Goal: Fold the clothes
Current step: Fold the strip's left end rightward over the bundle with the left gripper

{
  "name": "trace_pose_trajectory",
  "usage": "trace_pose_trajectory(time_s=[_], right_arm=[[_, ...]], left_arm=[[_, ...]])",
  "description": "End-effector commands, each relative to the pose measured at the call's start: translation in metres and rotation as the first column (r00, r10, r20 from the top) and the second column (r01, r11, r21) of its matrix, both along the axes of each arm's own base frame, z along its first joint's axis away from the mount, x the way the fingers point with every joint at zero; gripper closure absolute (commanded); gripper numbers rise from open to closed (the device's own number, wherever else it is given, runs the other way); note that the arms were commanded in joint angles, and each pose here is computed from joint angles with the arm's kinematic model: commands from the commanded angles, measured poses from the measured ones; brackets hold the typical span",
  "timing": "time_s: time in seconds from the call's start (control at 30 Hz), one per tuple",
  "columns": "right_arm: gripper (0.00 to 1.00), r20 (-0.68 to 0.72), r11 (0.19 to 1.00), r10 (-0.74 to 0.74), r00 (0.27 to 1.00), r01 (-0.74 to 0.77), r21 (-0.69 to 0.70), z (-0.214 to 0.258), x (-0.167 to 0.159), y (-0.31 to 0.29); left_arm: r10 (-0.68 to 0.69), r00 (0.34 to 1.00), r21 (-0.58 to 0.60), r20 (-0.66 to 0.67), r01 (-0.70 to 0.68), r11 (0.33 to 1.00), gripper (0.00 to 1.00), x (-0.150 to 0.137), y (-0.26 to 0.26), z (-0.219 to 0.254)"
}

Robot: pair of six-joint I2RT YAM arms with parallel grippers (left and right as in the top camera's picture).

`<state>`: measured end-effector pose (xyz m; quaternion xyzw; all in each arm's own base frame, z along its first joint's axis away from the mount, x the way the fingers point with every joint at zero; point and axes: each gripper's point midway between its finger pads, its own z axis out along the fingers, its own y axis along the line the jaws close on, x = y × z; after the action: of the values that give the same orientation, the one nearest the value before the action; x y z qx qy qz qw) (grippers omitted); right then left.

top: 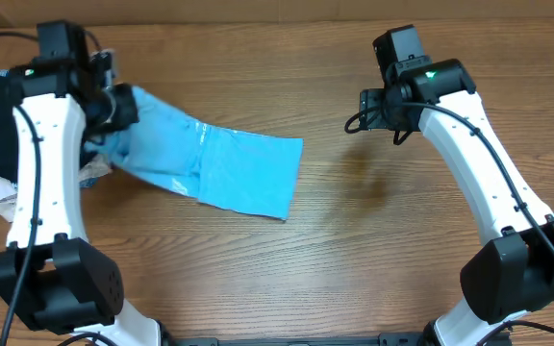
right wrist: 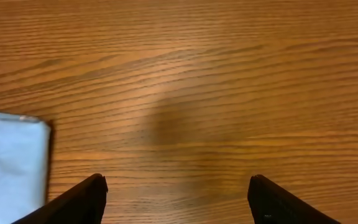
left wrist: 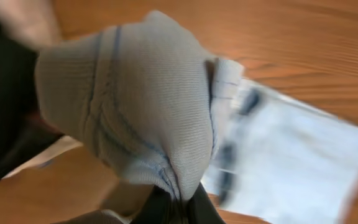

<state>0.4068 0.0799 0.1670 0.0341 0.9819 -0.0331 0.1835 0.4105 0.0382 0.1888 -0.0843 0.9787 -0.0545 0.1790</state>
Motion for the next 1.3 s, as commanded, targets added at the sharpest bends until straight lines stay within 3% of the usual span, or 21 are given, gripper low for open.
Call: trace_pose_trajectory(time_s=[0.0,0.17,0.33,0.53,0.7,1.1,1.17,1.27], right_arm=[[0.24,0.009,1.0,0.009,1.0,-0.009,0.014,0.005,0.002,0.002],[0.24,0.007,1.0,0.009,1.0,-0.009,0.014,0.004,0.001,0.002],[0.24,0.003,1.0,0.009,1.0,-0.009,0.013,0.004,0.0,0.002],[0.24,-0.008,1.0,0.009,1.0,-0.009,0.011,0.003,-0.002,0.001],[0.24,-0.015,1.0,0.01,1.0,-0.01,0.013,0.003,-0.004,0.002],[0.24,-0.018,1.0,0.015,1.0,-0.015,0.026,0.002,-0.004,0.004],[0.24,-0.017,1.0,0.015,1.0,-0.015,0.025,0.002,-0.004,0.004],[0.24,-0.018,1.0,0.015,1.0,-0.014,0.026,0.002,-0.004,0.004]], left_arm=[[-0.165,0.986,-0.105,0.041,0.168,0.98,0.94,-0.002,-0.074,0.018],[-0.314,0.949,-0.073,-0.012,0.312,0.947,0.93,-0.02,-0.136,0.008],[-0.384,0.918,0.005,-0.097,0.386,0.923,0.91,-0.04,-0.173,-0.019],[-0.442,0.876,-0.002,-0.194,0.45,0.893,0.93,-0.06,-0.203,-0.062],[-0.457,0.872,-0.006,-0.174,0.464,0.886,0.94,-0.056,-0.22,-0.073],[-0.505,0.855,-0.157,-0.121,0.486,0.86,0.91,-0.062,-0.255,-0.069],[-0.531,0.842,-0.189,-0.096,0.509,0.84,0.81,-0.064,-0.268,-0.067],[-0.567,0.822,-0.224,-0.055,0.544,0.809,0.21,-0.066,-0.287,-0.062]])
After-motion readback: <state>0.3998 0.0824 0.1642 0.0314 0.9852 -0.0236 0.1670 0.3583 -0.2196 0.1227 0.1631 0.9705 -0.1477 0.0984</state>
